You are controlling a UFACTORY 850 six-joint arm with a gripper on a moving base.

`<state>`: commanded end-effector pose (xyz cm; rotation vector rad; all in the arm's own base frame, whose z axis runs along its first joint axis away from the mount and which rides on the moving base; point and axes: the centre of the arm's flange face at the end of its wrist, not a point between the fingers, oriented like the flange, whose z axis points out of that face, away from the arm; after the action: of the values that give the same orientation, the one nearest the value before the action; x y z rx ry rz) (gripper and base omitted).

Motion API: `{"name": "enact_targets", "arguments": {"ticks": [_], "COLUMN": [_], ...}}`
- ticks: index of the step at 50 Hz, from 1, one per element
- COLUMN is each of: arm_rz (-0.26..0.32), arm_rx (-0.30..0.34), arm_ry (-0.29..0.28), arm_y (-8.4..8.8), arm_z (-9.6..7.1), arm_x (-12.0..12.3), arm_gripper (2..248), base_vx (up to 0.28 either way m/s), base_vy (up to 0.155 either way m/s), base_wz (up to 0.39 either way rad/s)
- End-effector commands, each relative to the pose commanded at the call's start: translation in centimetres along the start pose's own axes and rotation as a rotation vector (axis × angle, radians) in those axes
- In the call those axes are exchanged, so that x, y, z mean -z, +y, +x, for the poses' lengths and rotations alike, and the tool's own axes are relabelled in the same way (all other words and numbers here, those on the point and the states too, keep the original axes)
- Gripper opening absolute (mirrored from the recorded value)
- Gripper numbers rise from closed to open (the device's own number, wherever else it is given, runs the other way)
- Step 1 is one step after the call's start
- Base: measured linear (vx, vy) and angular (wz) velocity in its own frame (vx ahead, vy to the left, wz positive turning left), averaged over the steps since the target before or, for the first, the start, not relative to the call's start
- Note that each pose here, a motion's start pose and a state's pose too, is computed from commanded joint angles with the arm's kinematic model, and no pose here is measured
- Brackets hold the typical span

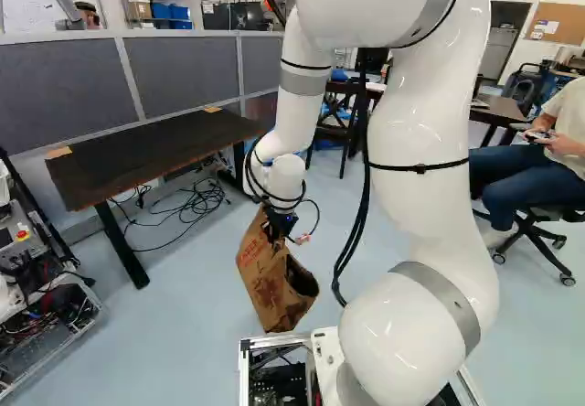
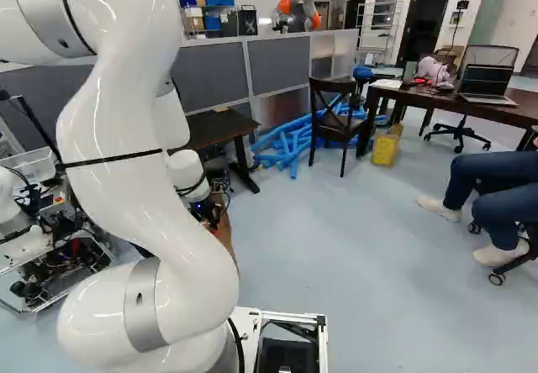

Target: Pick up the bag on the ground and place it on the table

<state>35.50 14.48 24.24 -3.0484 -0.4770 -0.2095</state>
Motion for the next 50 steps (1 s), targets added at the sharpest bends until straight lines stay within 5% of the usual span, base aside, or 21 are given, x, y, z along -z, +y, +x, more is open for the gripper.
{"name": "enact_targets", "arguments": {"ticks": [32, 50], "arm_rz": [0.087, 0.095], "arm_rx": [-0.207, -0.3], "arm_ry": [-0.061, -0.006], "arm_y": [4.4, 7.5], "arm_z": [-0.8, -0.4], "arm_x": [4.8, 7.4], "arm_gripper": [27, 27], "base_vx": [0.0, 0.0], "base_vy": [0.0, 0.0], "base_wz": [0.0, 0.0]}}
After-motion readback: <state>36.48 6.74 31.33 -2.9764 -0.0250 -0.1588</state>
